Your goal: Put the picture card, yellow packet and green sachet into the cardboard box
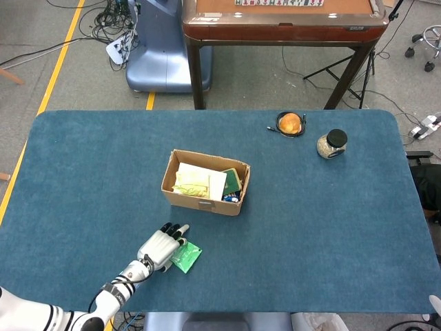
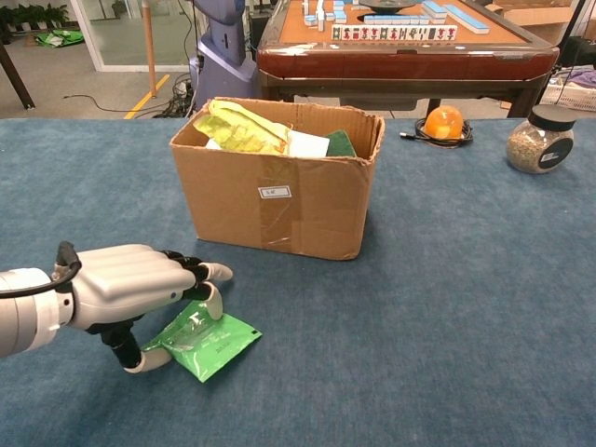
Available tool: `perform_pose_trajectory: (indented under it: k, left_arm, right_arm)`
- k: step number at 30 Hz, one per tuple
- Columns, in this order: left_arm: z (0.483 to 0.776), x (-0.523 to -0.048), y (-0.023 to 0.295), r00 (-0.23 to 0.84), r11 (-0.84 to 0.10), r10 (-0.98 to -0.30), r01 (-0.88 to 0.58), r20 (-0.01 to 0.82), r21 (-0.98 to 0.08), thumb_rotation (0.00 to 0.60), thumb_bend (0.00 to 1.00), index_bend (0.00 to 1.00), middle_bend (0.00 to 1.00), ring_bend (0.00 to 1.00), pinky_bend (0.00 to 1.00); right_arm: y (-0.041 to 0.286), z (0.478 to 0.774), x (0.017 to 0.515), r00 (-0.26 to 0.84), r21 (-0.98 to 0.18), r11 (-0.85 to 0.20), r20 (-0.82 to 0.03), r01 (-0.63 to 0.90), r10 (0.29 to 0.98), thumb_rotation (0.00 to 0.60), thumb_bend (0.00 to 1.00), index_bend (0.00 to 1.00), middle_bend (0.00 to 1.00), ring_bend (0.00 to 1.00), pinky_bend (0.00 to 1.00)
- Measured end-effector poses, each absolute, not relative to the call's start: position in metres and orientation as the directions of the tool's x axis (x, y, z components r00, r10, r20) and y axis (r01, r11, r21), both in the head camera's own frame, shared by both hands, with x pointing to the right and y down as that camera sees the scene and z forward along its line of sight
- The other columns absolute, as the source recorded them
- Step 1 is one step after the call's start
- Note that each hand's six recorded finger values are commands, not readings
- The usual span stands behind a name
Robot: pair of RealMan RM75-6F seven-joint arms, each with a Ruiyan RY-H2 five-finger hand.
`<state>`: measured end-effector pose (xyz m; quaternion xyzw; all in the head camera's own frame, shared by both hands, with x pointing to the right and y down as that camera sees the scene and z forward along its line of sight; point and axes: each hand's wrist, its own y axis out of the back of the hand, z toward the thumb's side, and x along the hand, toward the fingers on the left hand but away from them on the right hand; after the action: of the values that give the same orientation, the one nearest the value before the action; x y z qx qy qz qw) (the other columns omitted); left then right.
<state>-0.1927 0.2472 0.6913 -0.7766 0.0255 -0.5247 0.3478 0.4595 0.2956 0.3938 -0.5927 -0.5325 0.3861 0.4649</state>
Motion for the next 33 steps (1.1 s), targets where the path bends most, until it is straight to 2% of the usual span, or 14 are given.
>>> perform_pose_trajectory:
  k: [9,16,33]
  left_arm:
    - [0.690,-0.195,0.248,0.454,-0.771,-0.405,0.296,0.793,-0.564,0.600,0.39,0.53,0.00,0.00,0.05]
    - [0.687,-0.197,0.247,0.469,-0.780,-0.408,0.267,0.783,-0.566,0.600,0.56,0.54,0.00,0.00,0.05]
    - [0.681,-0.204,0.246,0.503,-0.791,-0.422,0.203,0.755,-0.577,0.600,0.65,0.56,0.00,0.00,0.05]
  right_arm:
    - [0.295,0.395,0.459,0.135,-0.962,-0.006,0.032,0.272,0.990,0.600,0.05,0.39,0.48,0.36,0.42]
    - [0.294,0.396,0.459,0.135,-0.963,-0.011,0.026,0.271,0.990,0.600,0.05,0.39,0.48,0.36,0.42]
    - [0.291,0.398,0.460,0.132,-0.962,-0.020,0.016,0.271,0.991,0.600,0.05,0.39,0.48,0.36,0.42]
